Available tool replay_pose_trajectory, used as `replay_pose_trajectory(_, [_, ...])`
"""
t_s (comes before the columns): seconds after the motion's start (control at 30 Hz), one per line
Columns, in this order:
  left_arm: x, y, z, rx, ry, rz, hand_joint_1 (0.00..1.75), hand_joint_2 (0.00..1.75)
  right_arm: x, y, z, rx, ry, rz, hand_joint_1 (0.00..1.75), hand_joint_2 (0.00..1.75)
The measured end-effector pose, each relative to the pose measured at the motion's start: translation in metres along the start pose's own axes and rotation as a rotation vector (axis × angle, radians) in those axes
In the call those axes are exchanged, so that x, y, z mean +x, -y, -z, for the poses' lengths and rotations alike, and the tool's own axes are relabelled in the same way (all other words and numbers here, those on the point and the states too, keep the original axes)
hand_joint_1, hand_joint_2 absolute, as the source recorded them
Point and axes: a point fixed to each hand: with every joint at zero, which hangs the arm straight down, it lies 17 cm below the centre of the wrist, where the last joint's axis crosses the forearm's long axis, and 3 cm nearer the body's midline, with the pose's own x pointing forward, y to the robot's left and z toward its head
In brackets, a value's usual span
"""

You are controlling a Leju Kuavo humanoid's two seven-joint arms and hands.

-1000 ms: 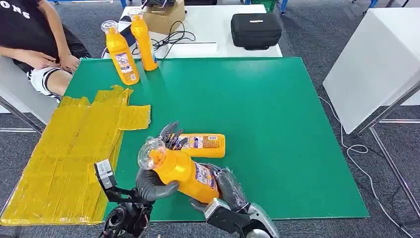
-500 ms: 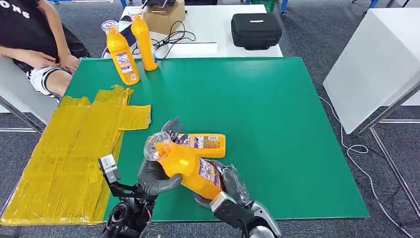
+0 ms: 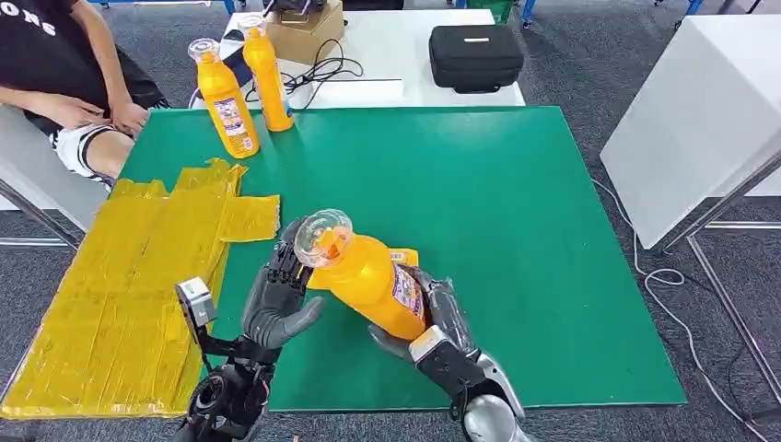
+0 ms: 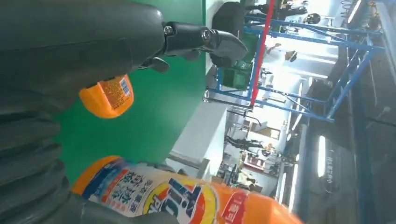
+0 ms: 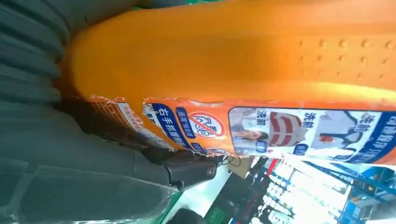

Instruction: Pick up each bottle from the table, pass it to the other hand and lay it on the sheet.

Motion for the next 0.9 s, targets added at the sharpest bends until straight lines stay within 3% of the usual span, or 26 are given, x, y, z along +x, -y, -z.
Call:
replay_pose_trajectory(0.5, [-0.017,-0.011,0.002,0.008,-0.049,-0.006,0.0,1.75,-0.013,0.002,0.027,-0.045,-0.056,-0.047,1.75,1.75])
replay_pose_trajectory(0.73, [-0.018,-0.017,0.003,0.017,-0.051,-0.005,0.0,1.75,-0.036,0.037,0.032,-0.148,-0.116,-0.114,1.75,1.75])
replay_pose_trajectory(0.9, [-0.017,-0.018,0.008,0.017,-0.046,0.0,0.0,1.75,-0.052,0.028,0.037,-0.111,-0.152,-0.133,1.75,1.75])
